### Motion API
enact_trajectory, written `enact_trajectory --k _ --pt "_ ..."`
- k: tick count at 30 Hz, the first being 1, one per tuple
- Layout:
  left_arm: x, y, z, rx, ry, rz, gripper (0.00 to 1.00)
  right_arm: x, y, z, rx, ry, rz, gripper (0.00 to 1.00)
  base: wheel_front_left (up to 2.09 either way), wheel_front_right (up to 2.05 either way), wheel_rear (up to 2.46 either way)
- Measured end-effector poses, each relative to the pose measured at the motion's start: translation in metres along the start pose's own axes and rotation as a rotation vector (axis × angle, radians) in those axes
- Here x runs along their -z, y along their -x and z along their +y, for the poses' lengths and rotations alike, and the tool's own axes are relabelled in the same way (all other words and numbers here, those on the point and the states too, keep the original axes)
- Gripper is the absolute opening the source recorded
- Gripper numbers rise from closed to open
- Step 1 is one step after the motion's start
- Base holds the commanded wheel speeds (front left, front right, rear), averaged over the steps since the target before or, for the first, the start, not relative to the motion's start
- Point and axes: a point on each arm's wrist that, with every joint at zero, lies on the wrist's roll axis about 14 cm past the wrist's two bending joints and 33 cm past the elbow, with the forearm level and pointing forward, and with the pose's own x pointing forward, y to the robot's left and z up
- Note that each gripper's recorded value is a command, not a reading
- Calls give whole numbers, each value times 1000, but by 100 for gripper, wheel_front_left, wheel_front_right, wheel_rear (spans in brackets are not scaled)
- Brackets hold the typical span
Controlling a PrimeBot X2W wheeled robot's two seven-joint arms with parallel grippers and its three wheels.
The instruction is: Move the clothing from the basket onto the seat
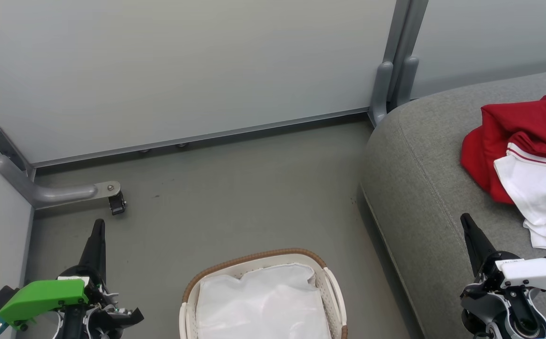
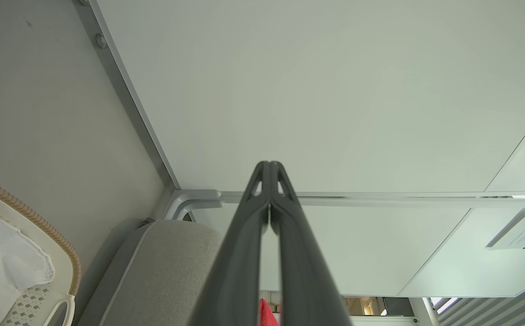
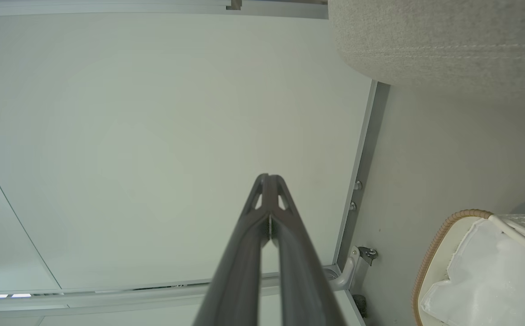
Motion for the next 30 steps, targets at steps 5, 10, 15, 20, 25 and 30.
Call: enact_trajectory --k 5,10,15,20,25,30 --pt "0 0 0 0 0 0 0 0 0 0 0 0 0 0 0 0 0" --pt "0 0 0 0 0 0 0 0 0 0 0 0 0 0 0 0 0" --pt "0 0 0 0 0 0 0 0 0 0 0 0 0 0 0 0 0" --pt "0 0 0 0 0 0 0 0 0 0 0 0 0 0 0 0 0" --pt "0 0 0 0 0 0 0 0 0 0 0 0 0 0 0 0 0" --pt "0 0 0 0 0 0 0 0 0 0 0 0 0 0 0 0 0"
